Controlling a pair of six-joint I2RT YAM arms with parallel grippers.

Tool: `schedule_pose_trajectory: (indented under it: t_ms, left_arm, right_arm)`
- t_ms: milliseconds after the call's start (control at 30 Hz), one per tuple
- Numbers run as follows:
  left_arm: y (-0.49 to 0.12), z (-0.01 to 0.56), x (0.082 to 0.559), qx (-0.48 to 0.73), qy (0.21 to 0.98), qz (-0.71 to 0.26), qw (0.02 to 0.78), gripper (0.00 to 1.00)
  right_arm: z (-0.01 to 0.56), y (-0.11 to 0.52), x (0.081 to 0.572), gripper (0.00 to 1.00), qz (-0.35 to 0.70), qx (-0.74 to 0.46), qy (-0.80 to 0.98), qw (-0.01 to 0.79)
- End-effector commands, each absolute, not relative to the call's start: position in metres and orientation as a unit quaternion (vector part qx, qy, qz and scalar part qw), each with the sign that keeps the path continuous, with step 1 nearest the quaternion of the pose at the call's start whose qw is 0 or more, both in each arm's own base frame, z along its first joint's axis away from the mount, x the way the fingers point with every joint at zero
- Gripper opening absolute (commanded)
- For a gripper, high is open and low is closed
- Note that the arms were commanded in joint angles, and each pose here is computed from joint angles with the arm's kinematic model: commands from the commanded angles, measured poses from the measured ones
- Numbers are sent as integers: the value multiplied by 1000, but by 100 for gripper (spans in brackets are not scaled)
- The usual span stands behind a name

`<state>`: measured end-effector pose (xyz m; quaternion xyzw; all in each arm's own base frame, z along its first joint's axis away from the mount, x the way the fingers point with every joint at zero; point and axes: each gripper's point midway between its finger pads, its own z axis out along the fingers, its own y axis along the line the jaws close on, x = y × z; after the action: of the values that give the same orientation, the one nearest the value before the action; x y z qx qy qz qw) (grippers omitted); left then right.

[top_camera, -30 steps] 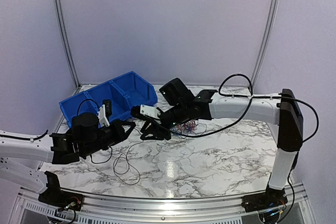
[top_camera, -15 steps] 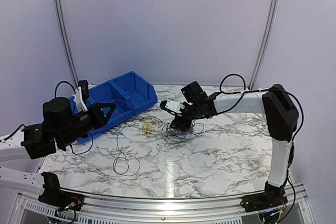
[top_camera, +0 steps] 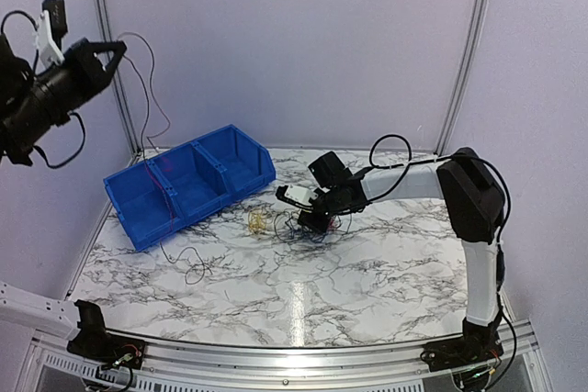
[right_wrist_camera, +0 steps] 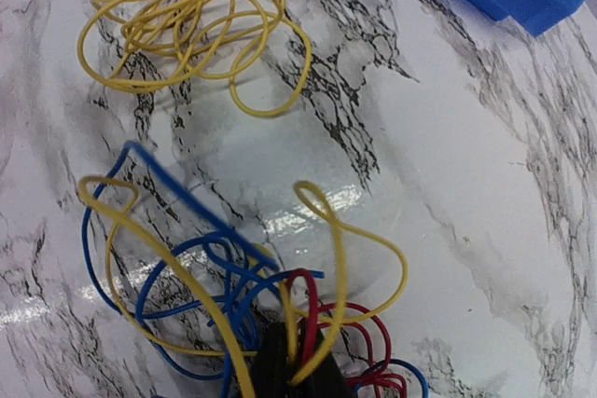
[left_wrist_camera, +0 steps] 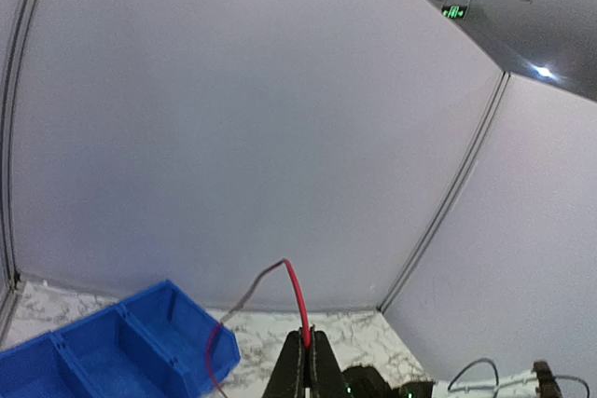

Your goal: Untangle the cables

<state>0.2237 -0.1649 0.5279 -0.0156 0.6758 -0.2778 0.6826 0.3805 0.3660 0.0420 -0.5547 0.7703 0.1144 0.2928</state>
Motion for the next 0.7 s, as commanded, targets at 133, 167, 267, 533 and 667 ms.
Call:
schedule_pose_trajectory:
  t_ms: [133, 167, 267, 533, 667]
  left_arm:
    - [-143, 639, 234, 18, 626, -120, 770, 0]
    - [-144, 644, 239, 20, 625, -98, 774, 0]
    - [-150, 653, 250, 31, 622, -35, 782, 0]
    - [-149, 647, 277, 33, 625, 87, 775, 0]
    - [-134, 641, 291, 24, 628, 120, 768, 0]
  right_arm:
    - [46, 374, 374, 25, 139, -549, 774, 282]
    - [54, 375, 373, 31, 146, -549, 771, 288]
    - [89, 378, 370, 45, 159, -550, 757, 315]
    - [164, 358, 356, 63, 133, -569, 727, 360]
    - [185, 345, 345, 67, 123, -577, 718, 370]
